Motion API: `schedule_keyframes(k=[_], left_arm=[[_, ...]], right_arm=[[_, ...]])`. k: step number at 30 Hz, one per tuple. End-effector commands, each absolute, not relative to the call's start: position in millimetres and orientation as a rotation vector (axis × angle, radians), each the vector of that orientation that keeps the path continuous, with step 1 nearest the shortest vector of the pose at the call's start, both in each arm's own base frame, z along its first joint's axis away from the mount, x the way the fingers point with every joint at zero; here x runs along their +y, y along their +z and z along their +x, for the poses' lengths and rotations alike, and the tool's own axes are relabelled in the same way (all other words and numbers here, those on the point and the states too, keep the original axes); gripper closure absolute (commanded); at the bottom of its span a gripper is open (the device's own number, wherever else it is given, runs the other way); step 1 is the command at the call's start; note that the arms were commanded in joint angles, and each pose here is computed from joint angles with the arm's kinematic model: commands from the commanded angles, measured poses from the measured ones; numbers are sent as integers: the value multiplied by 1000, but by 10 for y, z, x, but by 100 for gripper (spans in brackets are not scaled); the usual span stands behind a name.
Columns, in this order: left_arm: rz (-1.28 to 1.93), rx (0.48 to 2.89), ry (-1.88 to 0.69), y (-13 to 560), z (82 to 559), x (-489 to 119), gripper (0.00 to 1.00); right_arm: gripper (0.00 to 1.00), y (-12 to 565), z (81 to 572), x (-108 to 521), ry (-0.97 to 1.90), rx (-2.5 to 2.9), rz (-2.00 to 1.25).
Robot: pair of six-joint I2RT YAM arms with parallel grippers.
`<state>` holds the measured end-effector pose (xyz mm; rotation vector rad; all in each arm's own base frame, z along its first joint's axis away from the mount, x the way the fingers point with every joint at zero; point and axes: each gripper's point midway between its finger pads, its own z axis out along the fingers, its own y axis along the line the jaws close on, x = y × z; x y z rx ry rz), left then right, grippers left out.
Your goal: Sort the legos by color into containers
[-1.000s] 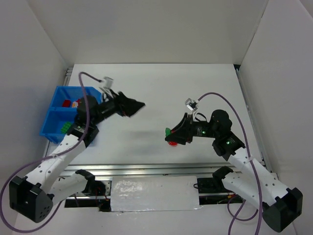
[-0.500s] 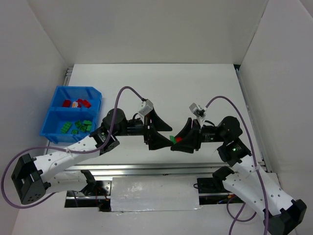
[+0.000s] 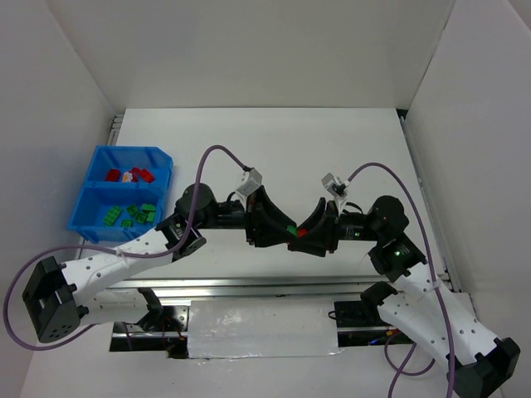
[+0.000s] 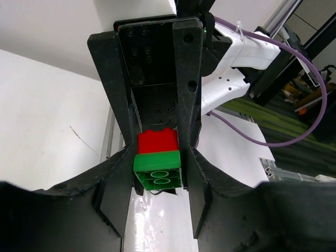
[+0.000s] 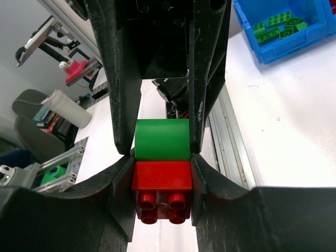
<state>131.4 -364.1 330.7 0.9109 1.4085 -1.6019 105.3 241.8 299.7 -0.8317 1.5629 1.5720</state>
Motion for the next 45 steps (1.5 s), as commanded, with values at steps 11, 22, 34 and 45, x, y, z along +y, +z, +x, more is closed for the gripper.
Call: schedule_keyframes(k=[11, 22, 34, 45], left_arm=[[968, 1265, -1622, 3584, 1200, -3718, 100], [967, 1266, -1564, 3617, 1162, -3581, 100], [963, 1266, -1543, 3614, 1164, -3542, 100], [973, 1328, -1443, 3351, 1266, -3438, 100]], right_arm=[[74, 3117, 1155, 2407, 1490, 1509, -806], [5, 3130, 1084, 2233, 1339, 1459, -816], [72, 3144, 902, 2270, 1437, 1394, -911], [100, 3173, 1040, 2241, 1357, 1408, -846]])
